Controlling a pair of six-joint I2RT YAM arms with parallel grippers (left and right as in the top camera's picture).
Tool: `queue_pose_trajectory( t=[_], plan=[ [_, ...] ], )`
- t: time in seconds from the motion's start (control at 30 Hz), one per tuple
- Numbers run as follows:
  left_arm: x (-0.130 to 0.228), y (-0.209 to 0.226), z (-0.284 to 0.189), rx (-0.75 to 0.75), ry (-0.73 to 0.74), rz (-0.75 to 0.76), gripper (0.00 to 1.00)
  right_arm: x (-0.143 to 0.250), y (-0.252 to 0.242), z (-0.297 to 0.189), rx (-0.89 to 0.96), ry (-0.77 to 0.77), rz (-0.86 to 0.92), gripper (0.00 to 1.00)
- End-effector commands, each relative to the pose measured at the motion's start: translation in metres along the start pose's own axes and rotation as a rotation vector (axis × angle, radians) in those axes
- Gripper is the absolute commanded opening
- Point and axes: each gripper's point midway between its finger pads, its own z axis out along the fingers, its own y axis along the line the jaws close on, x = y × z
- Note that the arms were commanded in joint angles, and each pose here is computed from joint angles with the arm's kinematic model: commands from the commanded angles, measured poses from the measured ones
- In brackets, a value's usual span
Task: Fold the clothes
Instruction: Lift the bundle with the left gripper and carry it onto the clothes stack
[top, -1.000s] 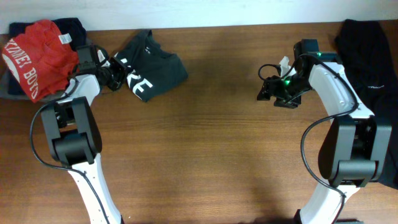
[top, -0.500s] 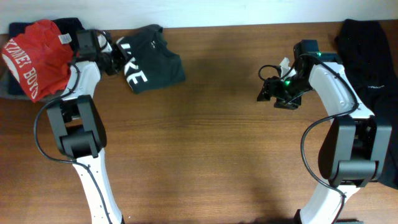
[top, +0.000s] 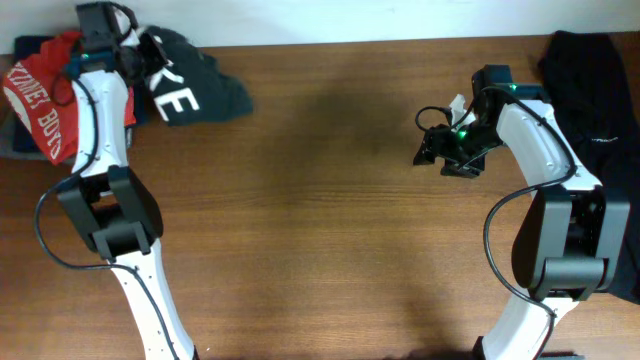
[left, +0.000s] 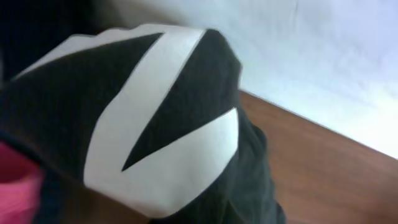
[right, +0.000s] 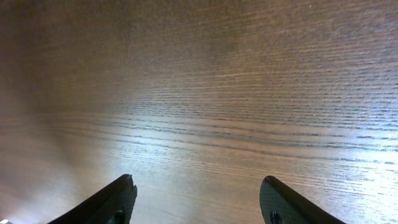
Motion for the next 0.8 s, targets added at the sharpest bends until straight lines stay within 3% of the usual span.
queue_pose_trajectory(
  t=[0.0,0.43,0.77],
  plan=[
    [-0.037,0.013,-0.024,-0.099,-0.107,0.093,0.01,0.002,-0.003,0.002,0.003,0.01,0.012,0.69],
    [-0.06,0.08,-0.045,-0.279,-0.161,0.123,0.01,0.006,-0.003,0.002,0.006,0.025,0.019,0.68],
    [-0.075,0.118,-0.061,-0.326,-0.204,0.088,0.01,0.008,-0.004,0.002,0.007,0.035,0.023,0.68]
  ],
)
